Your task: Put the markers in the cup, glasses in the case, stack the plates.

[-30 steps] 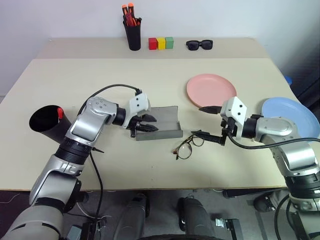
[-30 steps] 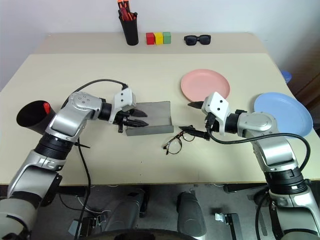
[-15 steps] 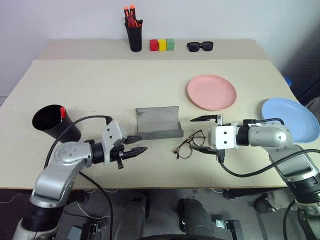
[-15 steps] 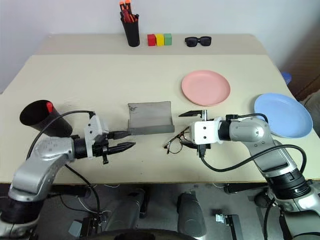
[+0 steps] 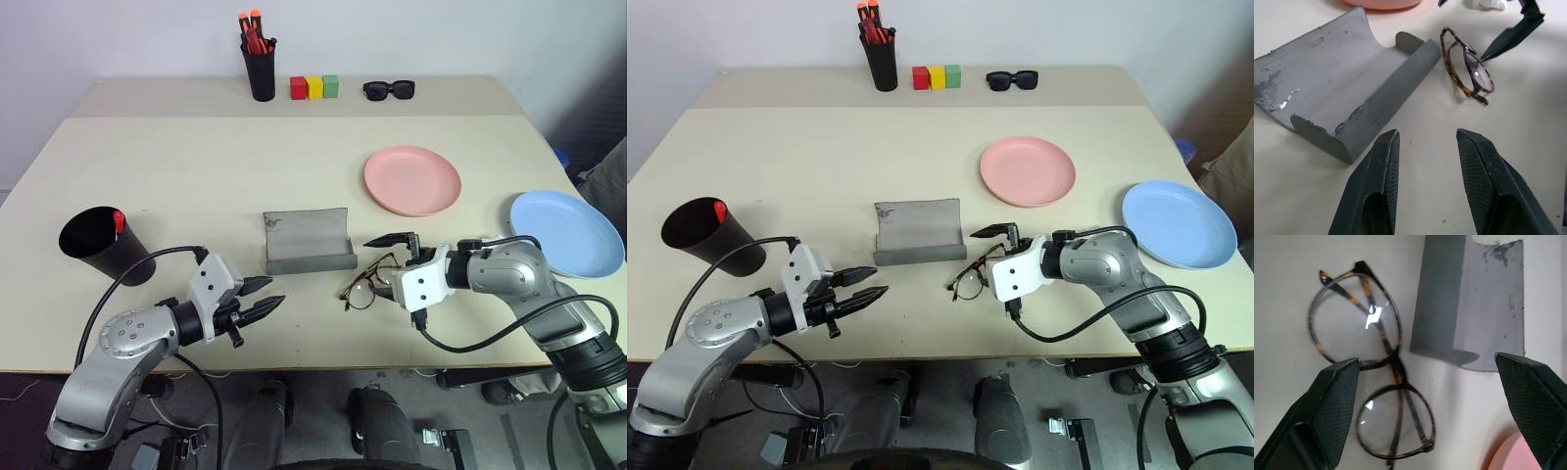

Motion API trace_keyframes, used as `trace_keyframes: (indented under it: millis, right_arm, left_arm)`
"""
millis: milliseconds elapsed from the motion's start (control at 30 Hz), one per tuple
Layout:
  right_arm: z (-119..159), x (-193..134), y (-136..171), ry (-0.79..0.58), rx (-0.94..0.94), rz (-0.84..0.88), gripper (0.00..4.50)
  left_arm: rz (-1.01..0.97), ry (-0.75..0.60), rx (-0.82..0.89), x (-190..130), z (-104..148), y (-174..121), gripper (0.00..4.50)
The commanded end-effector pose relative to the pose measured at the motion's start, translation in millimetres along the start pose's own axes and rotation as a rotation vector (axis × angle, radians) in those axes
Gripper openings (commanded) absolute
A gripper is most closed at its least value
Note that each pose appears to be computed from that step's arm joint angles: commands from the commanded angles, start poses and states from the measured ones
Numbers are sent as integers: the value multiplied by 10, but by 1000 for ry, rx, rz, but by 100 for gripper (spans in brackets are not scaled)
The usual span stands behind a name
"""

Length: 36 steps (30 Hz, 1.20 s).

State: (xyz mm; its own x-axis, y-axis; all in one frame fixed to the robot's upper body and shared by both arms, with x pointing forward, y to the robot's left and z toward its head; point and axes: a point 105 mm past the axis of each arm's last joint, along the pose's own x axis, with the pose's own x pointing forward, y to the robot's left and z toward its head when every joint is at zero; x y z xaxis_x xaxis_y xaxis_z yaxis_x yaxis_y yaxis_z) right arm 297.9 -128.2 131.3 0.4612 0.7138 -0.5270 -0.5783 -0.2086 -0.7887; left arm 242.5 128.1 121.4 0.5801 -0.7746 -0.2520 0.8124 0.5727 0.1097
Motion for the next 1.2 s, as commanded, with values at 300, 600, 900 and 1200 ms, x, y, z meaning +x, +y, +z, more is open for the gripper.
trace_keyframes:
  millis: [300, 600, 900, 1200]
  right_arm:
    - [-25, 3, -80, 15, -90, -9, 124]
    - [-49, -98, -175, 29, -129, 9, 31]
    - [-72, -39, -220, 21, -200, 21, 247]
    - [-138, 68, -123, 14, -238, 42, 292]
  left_arm:
    - [-5, -33, 24, 3, 151, -58, 191]
    - [-1, -37, 27, 15, 172, -36, 191]
    - [5, -41, 32, 32, 173, -11, 191]
    - [16, -45, 33, 33, 172, -29, 191]
